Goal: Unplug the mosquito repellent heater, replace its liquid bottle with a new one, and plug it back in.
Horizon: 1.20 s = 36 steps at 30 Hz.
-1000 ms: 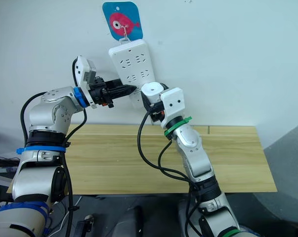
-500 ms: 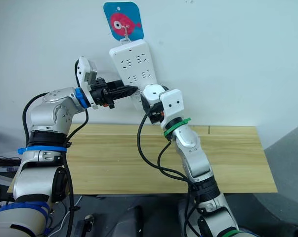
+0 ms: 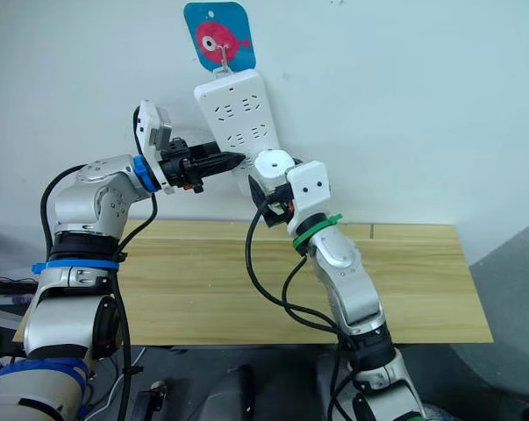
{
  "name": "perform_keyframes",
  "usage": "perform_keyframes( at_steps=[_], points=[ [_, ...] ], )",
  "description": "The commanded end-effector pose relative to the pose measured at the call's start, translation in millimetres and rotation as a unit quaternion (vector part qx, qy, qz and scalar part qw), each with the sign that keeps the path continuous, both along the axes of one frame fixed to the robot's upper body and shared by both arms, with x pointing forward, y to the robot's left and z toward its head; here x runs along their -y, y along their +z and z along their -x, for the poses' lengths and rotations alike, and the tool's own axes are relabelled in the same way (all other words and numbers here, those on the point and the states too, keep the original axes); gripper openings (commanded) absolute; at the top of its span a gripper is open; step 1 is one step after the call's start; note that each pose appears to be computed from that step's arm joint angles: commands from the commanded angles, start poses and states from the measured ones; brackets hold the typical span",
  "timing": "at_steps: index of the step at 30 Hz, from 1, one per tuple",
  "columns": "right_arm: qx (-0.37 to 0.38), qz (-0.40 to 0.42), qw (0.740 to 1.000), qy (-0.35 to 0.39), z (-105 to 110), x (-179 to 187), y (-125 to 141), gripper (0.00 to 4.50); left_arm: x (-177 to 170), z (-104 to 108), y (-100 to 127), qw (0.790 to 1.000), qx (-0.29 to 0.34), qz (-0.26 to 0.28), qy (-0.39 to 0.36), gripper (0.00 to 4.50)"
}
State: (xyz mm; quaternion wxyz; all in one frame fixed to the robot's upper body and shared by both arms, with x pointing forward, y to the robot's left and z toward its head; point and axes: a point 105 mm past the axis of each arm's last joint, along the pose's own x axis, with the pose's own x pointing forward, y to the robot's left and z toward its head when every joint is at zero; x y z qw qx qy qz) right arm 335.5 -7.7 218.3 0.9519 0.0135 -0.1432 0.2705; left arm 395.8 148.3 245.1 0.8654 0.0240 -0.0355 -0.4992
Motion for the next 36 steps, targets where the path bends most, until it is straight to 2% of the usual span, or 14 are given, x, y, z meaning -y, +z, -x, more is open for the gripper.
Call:
perform_keyframes(
  at_steps=[1,6,9,11,12,16,25,36],
  points=[
    [-0.005,-0.016,1.000,-0.005,8.2,1.6,15.6,4.50,-9.3,-0.3,6.1,1.000,0.011,0.005,0.013,1.35],
    [-0.017,-0.006,1.000,-0.017,5.6,2.4,17.5,4.50,-8.5,-0.7,6.0,1.000,0.011,0.005,0.011,1.35],
    [-0.019,-0.008,1.000,-0.016,5.2,2.6,19.4,3.86,-8.6,-0.7,6.2,1.000,0.012,0.004,0.011,1.35],
    [-0.014,-0.010,1.000,-0.012,5.7,1.7,21.9,3.17,-8.9,-0.8,6.1,1.000,0.012,0.004,0.012,1.35],
    [-0.012,-0.011,1.000,-0.011,5.9,1.3,23.2,2.96,-9.0,-0.8,6.1,1.000,0.012,0.004,0.012,1.35],
    [-0.010,-0.015,1.000,-0.003,4.1,-3.3,25.6,2.97,-9.2,-0.9,6.0,1.000,0.012,0.004,0.011,1.35],
    [0.000,0.000,1.000,0.010,-15.1,-20.5,22.7,2.97,-6.7,0.4,6.8,1.000,0.011,0.006,0.005,1.35],
    [0.007,-0.005,1.000,0.011,-19.9,-23.2,19.6,2.97,-13.3,-0.7,8.6,1.000,0.014,0.002,0.019,1.35]
  ],
)
